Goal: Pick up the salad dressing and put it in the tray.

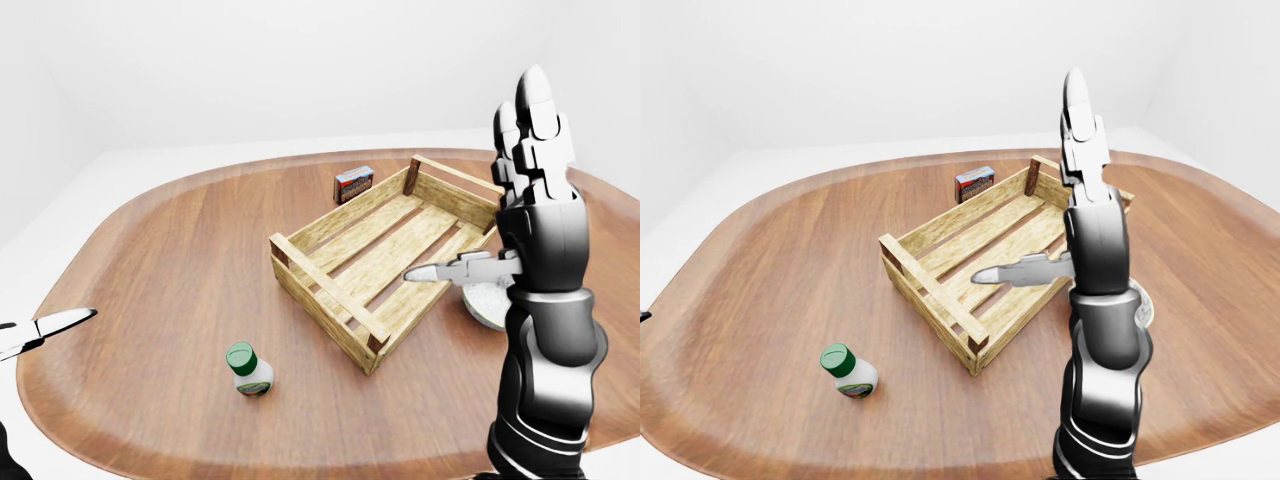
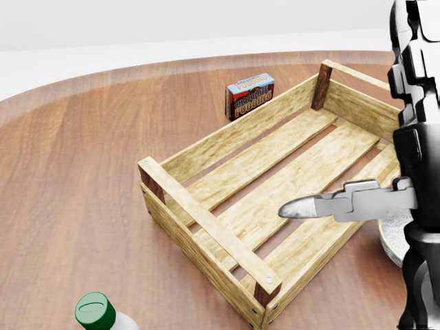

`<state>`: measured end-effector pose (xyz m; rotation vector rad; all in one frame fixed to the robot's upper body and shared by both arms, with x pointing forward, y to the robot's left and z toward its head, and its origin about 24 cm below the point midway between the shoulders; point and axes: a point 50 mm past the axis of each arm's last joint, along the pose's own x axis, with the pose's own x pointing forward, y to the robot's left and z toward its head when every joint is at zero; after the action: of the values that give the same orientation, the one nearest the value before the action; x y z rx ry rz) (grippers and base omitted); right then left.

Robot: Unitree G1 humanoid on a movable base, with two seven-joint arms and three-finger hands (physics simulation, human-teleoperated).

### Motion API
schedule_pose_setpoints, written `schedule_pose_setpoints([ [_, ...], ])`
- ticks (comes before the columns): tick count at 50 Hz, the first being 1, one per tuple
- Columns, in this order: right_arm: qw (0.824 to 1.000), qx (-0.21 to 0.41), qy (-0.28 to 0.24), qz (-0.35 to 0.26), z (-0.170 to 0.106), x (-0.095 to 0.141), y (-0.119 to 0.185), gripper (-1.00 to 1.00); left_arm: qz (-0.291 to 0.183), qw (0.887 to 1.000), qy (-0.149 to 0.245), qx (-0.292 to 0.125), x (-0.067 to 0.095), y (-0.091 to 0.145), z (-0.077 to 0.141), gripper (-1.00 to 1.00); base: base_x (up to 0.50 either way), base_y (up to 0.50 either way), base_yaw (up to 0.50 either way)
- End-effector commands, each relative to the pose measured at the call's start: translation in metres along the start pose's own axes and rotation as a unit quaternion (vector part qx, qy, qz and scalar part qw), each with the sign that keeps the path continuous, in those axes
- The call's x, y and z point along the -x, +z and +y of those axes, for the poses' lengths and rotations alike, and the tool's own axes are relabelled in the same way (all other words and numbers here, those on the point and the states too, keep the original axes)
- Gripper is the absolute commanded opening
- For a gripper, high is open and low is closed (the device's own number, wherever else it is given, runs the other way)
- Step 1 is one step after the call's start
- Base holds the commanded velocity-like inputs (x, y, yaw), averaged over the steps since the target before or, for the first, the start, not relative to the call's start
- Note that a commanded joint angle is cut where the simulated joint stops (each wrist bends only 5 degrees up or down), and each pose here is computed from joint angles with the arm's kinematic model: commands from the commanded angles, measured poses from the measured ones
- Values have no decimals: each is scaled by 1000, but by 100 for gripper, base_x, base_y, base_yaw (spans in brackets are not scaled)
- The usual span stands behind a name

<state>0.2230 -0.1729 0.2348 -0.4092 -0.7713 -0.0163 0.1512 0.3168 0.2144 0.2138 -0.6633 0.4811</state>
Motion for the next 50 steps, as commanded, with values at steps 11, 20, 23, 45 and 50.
schedule_pose_setpoints([
  [11,993,-9,107,-45,62,-40,11,100,2,1000,-1,-2,0,-1,0,100,0,0,0],
  [20,989,-18,143,-37,83,-49,9,100,6,1000,-2,-2,0,-3,-1,100,0,0,0],
  [23,986,-20,167,-23,95,-49,4,100,9,1000,-1,-1,0,-4,-1,100,0,0,0],
  [45,952,10,305,-24,145,-34,20,100,18,1000,-2,-2,1,-8,0,100,0,0,0],
  [50,938,14,345,-31,158,-28,28,100,20,1000,-2,-2,0,-9,-1,100,0,0,0],
])
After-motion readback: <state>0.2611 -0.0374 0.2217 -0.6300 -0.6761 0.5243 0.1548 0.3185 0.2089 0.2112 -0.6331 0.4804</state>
